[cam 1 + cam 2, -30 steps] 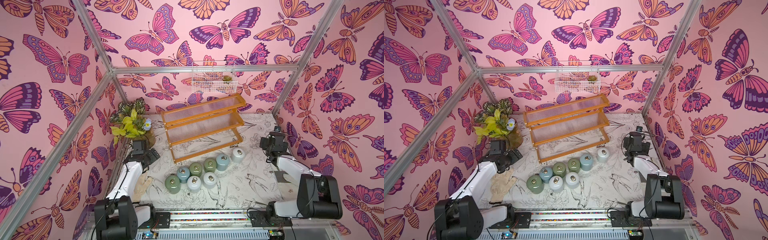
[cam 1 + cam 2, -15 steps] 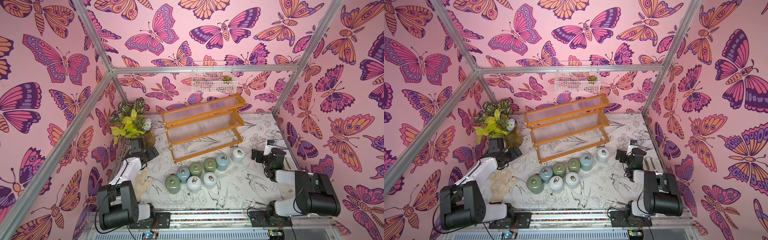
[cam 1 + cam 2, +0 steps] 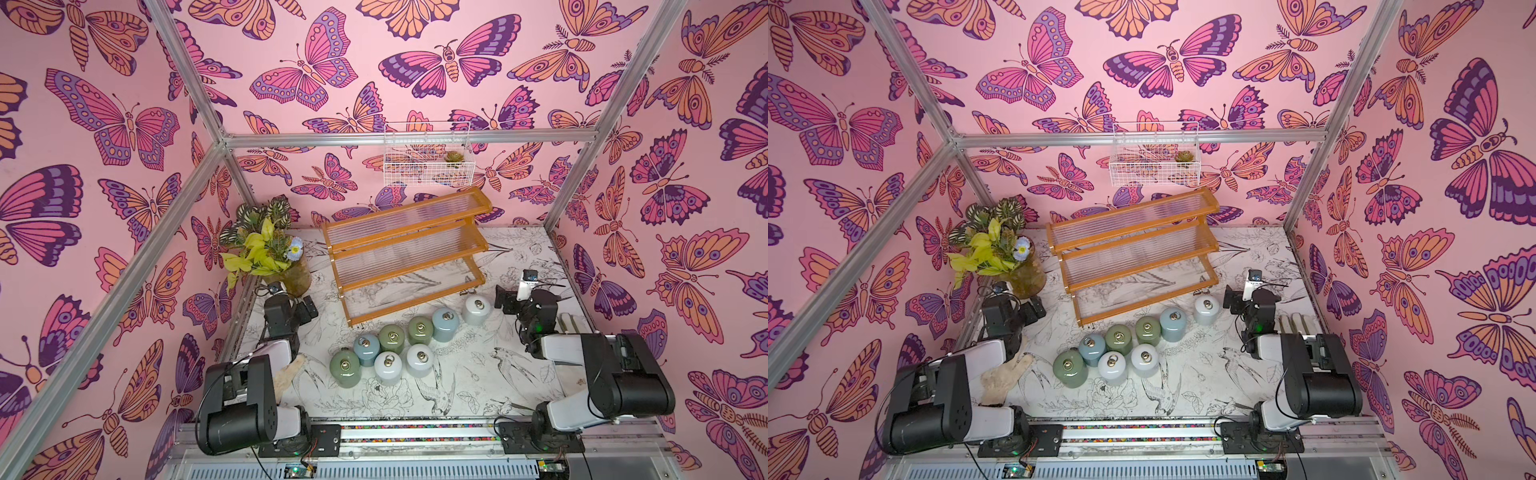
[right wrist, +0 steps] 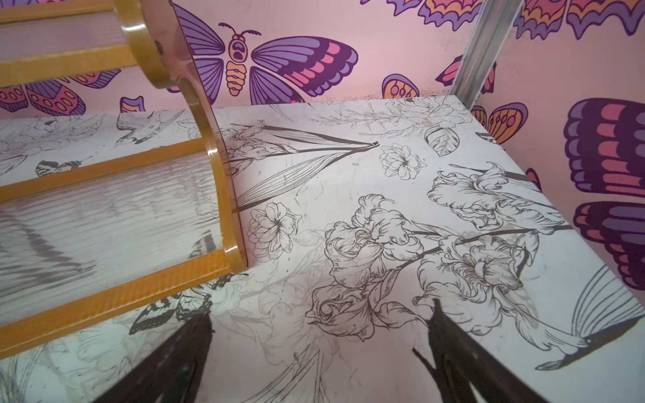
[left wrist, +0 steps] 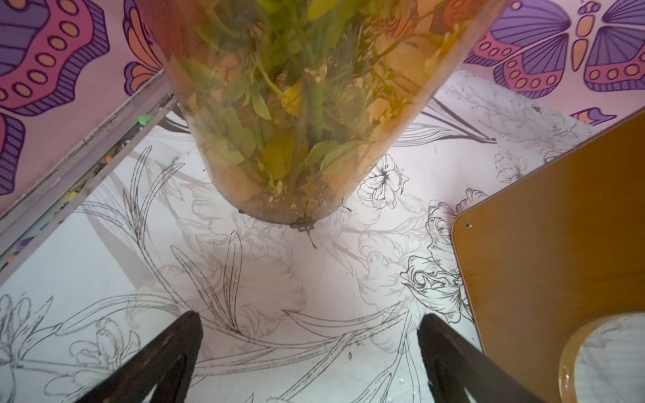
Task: Remove the tea canisters from the shelf
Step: Reset both arms
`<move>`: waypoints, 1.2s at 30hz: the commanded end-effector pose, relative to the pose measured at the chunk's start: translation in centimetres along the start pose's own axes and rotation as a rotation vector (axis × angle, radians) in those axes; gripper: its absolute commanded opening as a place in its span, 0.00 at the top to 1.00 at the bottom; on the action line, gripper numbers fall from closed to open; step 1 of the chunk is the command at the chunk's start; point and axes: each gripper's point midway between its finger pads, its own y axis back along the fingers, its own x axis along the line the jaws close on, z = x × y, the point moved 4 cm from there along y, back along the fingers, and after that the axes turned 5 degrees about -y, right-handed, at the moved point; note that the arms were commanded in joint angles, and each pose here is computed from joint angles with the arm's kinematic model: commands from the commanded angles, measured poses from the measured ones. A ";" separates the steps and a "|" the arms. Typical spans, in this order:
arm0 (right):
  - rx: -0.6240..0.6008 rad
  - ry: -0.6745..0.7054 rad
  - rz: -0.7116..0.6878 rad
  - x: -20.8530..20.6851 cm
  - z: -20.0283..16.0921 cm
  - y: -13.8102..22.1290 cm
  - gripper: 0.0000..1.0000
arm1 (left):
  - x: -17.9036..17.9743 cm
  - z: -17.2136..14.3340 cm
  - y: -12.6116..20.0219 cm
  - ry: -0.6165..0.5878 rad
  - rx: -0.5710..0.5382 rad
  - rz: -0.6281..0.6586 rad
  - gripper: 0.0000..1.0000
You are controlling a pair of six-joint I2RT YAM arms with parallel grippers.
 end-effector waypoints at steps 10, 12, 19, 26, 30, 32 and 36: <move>0.019 -0.006 -0.034 -0.3 -0.2 -0.1 0.01 | -4.2 -0.6 1.6 -0.271 -0.299 -0.021 0.00; 0.018 -0.006 -0.034 -0.3 -0.2 0.0 0.01 | -4.4 -0.5 0.9 -0.281 -0.287 -0.014 0.00; 0.019 -0.005 -0.034 -0.3 -0.2 -0.1 0.01 | -3.7 -0.1 0.1 -0.247 -0.224 0.044 0.00; 0.020 -0.006 -0.032 -0.3 -0.2 -0.1 0.01 | -4.2 0.9 -1.0 -0.258 -0.186 0.045 0.00; 0.021 -0.006 -0.034 -0.3 -0.2 0.0 0.01 | -4.2 0.9 -0.9 -0.257 -0.193 0.044 0.00; 0.018 -0.006 -0.033 -0.3 -0.2 0.0 0.01 | -4.2 0.9 -0.9 -0.257 -0.196 0.044 0.00; 0.021 -0.006 -0.033 -0.3 -0.2 -0.1 0.01 | -4.2 0.9 -0.9 -0.257 -0.196 0.044 0.00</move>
